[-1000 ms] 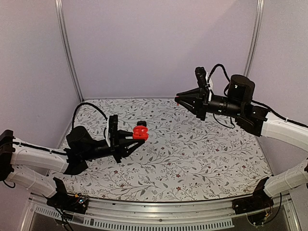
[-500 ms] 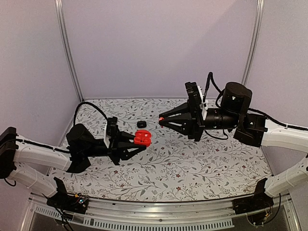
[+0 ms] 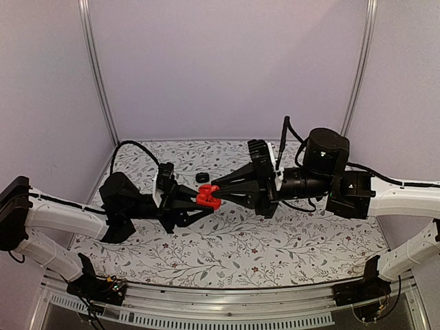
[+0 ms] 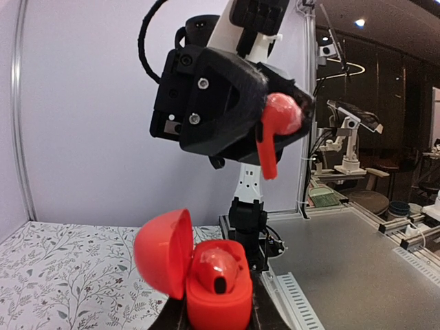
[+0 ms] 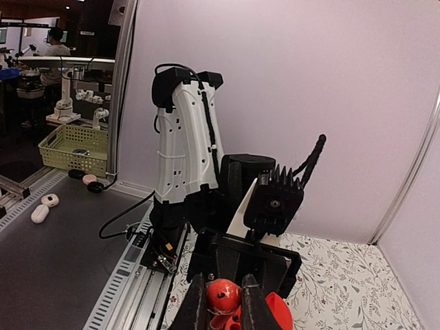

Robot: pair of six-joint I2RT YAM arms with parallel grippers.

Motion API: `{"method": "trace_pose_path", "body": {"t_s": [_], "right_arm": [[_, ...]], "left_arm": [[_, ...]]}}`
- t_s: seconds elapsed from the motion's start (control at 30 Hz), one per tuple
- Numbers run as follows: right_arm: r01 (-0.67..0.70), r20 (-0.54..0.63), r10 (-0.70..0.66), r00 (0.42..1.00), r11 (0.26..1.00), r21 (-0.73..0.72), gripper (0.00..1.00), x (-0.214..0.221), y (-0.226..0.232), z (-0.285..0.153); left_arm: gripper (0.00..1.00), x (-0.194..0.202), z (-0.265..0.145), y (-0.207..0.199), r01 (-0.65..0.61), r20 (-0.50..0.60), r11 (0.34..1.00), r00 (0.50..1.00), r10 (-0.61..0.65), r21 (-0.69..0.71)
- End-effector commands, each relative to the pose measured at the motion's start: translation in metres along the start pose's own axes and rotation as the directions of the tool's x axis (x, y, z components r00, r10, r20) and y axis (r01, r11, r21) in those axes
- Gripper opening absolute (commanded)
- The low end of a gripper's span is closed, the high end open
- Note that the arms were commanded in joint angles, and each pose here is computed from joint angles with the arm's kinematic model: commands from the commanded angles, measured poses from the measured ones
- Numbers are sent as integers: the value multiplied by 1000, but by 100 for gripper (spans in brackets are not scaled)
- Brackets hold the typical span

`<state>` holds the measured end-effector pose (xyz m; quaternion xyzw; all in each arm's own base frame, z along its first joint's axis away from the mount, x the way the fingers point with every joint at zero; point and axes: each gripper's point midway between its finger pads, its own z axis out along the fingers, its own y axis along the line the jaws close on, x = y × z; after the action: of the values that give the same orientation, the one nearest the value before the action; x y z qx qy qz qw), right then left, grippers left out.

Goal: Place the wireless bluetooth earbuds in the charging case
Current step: Insert the right earbud into the right side groove of the charging case.

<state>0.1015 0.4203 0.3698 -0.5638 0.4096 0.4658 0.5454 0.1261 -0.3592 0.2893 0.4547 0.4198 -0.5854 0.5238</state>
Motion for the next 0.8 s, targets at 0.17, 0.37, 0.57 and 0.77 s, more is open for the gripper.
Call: {"method": "trace_pose_path", "body": {"t_s": [0.17,0.37,0.57,0.77], "right_arm": [[49,23,-51,998,995,87,11,-5,-15,9],[45,10,-47,999,991,129,11,4,-18,13],[47,0,-48,999,986,157,11,11,-21,14],[52,-2,-52,999,981,188,11,16,-24,14]], "left_arm": [[0,-16,5,0,6,47,1000,999,-6,6],[0,-19,2,6,3,57,999,998,0,-44],[0,-22,0,8,-1,64,998,998,5,-66],[0,-24,-2,12,-2,69,996,998,8,-90]]}}
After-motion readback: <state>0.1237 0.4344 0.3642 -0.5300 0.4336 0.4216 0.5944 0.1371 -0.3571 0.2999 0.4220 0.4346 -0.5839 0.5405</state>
